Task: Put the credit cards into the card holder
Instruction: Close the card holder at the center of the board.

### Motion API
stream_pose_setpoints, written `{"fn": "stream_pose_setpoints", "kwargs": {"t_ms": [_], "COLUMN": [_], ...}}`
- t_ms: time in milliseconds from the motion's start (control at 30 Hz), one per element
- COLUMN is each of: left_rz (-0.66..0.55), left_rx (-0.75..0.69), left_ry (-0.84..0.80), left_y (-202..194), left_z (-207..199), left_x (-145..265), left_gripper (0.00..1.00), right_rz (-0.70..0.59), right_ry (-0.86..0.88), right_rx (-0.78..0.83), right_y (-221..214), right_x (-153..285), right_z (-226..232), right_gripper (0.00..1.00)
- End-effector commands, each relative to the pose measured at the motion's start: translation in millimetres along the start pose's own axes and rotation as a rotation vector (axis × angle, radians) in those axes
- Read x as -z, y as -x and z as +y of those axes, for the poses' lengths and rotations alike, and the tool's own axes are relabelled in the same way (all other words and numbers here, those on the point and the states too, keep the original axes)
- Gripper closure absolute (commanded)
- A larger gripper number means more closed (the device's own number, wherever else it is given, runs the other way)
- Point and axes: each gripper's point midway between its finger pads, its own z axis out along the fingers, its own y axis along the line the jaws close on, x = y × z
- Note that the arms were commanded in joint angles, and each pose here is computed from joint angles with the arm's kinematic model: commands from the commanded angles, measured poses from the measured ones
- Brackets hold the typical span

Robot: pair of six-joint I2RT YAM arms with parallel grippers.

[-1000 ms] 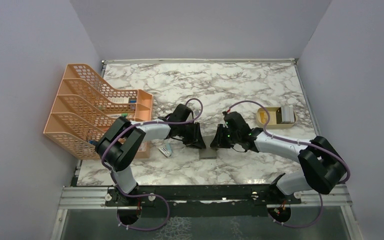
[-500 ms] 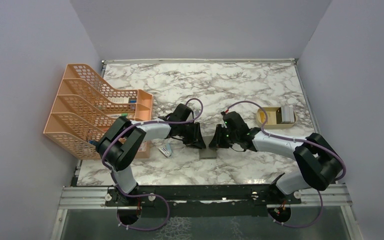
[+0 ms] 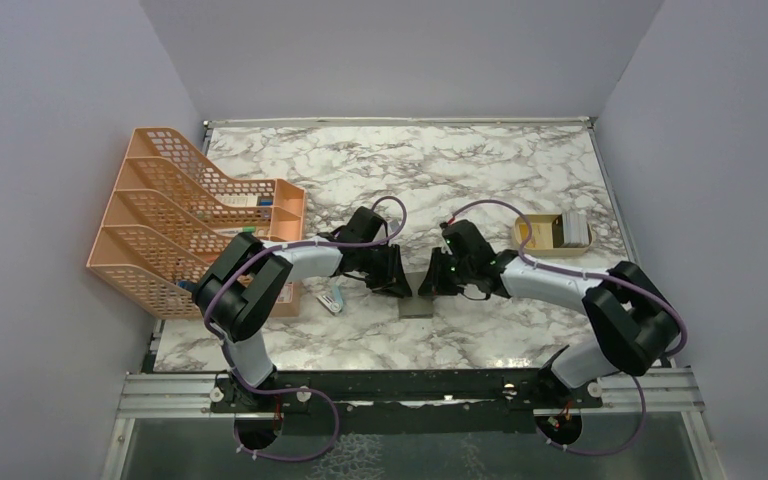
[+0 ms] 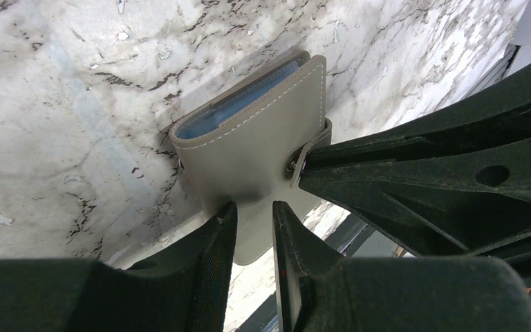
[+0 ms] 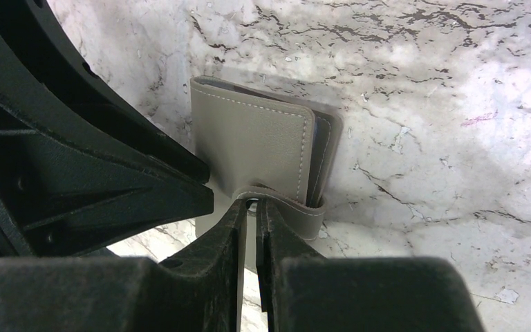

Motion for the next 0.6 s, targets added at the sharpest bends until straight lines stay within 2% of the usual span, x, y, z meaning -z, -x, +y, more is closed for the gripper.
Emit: {"fn": "stream_pose_setpoints", "kwargs": {"t_ms": [0,567], "left_rz": [-0.021,-0.021], "left_rx": [-0.002,0.003], "left_ry": [0.105,0.101], "left_y": [3,2], "left_z": [26,28], "left_x": [-11,-14], "left_gripper": [0.70,0.70], "right_rz": [0.043,0.156], "right_ry": [-0.118,-0.298], "right_rx": [0.006,0.005], "right_y": [-8,-28], "right_x": [-4,-21], "right_z": [-23,-55], "right_gripper": [0.89,0.90]}}
